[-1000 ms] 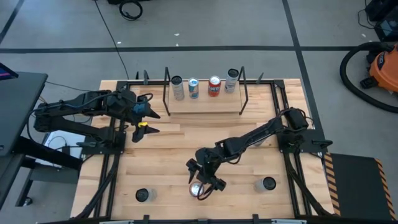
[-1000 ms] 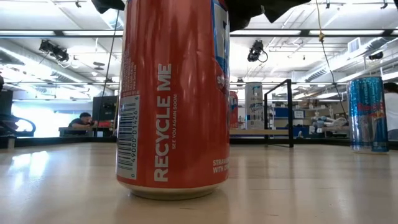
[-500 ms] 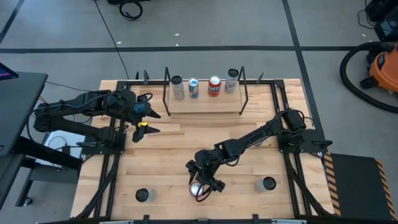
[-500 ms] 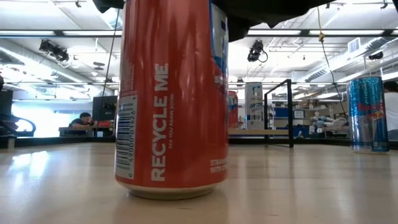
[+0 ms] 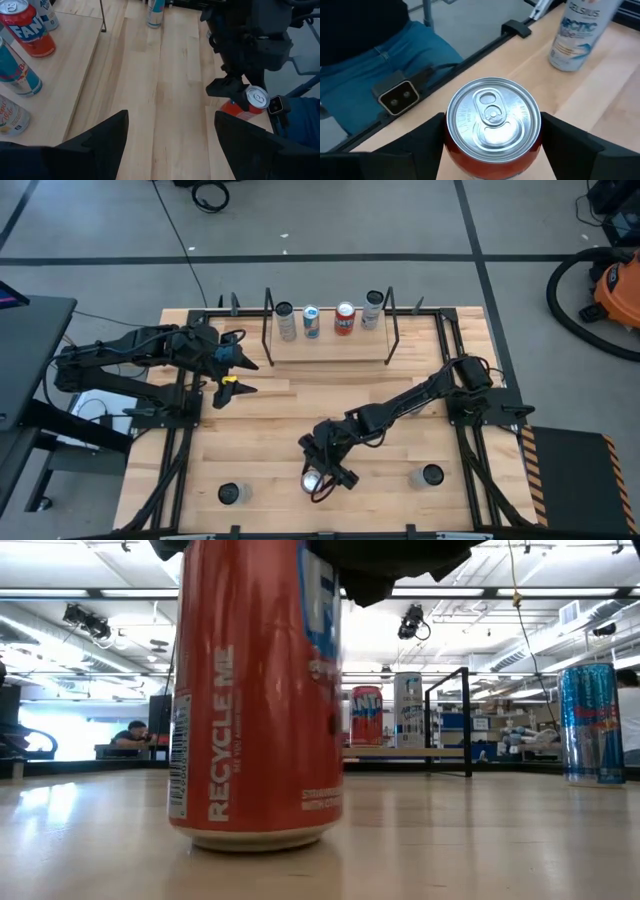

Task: Place canned beverage on shelf
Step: Put the red soda can on the shelf aligned with the other red soda can

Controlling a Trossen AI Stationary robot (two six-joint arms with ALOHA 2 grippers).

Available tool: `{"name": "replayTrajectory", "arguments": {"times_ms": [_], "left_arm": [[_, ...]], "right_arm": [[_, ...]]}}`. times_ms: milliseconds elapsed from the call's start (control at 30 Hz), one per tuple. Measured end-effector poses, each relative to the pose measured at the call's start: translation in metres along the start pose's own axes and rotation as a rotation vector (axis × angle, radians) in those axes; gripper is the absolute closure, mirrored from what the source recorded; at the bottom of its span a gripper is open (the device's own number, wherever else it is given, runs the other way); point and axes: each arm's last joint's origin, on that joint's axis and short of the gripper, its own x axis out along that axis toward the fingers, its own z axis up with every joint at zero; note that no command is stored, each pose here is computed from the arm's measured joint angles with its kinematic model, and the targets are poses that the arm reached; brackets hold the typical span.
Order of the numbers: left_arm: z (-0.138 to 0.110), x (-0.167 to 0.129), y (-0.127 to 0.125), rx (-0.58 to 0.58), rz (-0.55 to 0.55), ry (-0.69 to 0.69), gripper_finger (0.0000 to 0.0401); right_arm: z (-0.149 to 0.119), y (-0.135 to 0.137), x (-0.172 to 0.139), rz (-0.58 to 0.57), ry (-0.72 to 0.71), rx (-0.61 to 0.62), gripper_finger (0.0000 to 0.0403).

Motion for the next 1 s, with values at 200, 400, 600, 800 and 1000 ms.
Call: {"name": "replayTrajectory", "arguments": {"times_ms": [200, 400, 600, 800, 1000], "left_arm": [[0.0, 0.0, 0.0, 0.0, 0.0, -0.001, 0.0103], [0.0, 0.0, 0.0, -0.005, 0.0, -0.002, 0.0103], [0.0, 0.0, 0.0, -0.007, 0.0, -0.002, 0.0103], [0.0, 0.0, 0.0, -0.009, 0.0, -0.002, 0.0103], [0.0, 0.0, 0.0, -0.002, 0.0, -0.002, 0.0103]], "right_arm": [[0.011, 0.002, -0.016, -0.09, 0.015, 0.013, 0.011], [0.033, 0.002, -0.056, -0.24, 0.023, 0.031, 0.011], [0.057, 0.003, -0.114, -0.452, 0.002, 0.065, 0.0109], [0.07, 0.004, -0.172, -0.694, -0.033, 0.136, 0.011], [0.068, -0.002, -0.217, -0.949, -0.025, 0.241, 0.0105]]}}
